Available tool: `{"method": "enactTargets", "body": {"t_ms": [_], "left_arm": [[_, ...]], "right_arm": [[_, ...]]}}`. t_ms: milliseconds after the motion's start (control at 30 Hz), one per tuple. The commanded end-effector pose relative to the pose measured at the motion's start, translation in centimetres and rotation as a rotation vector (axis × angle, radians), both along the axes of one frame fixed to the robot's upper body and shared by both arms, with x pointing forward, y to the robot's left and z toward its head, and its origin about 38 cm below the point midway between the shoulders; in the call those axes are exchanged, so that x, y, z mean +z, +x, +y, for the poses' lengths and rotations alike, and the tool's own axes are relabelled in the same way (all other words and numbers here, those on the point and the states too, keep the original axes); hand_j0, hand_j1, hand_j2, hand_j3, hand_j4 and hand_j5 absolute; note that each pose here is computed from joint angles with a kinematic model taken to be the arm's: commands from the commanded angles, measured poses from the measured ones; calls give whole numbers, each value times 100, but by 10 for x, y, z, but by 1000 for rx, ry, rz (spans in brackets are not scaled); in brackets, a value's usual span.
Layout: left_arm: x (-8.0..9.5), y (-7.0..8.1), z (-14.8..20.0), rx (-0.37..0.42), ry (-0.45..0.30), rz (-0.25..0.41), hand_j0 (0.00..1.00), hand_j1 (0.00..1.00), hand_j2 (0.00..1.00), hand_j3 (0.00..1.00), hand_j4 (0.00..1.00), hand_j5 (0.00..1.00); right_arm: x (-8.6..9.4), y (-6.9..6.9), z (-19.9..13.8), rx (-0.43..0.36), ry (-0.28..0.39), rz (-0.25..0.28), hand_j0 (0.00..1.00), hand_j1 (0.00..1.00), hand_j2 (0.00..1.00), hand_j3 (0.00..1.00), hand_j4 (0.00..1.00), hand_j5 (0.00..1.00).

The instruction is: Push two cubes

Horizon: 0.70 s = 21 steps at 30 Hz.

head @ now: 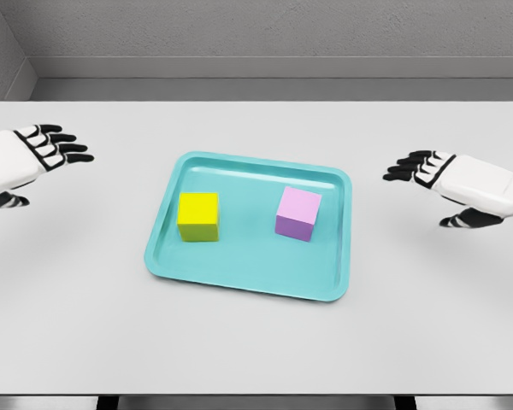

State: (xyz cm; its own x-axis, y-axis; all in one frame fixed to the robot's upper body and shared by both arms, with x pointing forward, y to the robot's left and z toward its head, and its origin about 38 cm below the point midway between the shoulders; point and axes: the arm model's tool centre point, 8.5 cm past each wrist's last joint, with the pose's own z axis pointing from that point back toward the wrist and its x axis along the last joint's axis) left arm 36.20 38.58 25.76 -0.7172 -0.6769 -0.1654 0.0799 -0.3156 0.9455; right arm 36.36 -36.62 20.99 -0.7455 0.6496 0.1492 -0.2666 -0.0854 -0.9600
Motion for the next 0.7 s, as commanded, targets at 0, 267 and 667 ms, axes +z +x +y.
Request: {"method": "enactTargets", "body": {"t_ms": [0, 267, 667], "left_arm": [[0, -2, -7, -21, -3, 1, 100, 100, 100, 100, 100, 100], [-16, -2, -16, -35, 33, 7, 100, 100, 100, 100, 100, 100], [-52, 11, -56, -86, 93, 12, 76, 76, 76, 76, 76, 76]], "right_arm": [[24, 5, -10, -24, -2, -58, 100, 100, 100, 100, 100, 100], [22, 21, 9, 24, -194, -109, 90, 90, 90, 90, 90, 90], [-19, 45, 48, 54, -346, -148, 77, 77, 77, 77, 77, 77]]}}
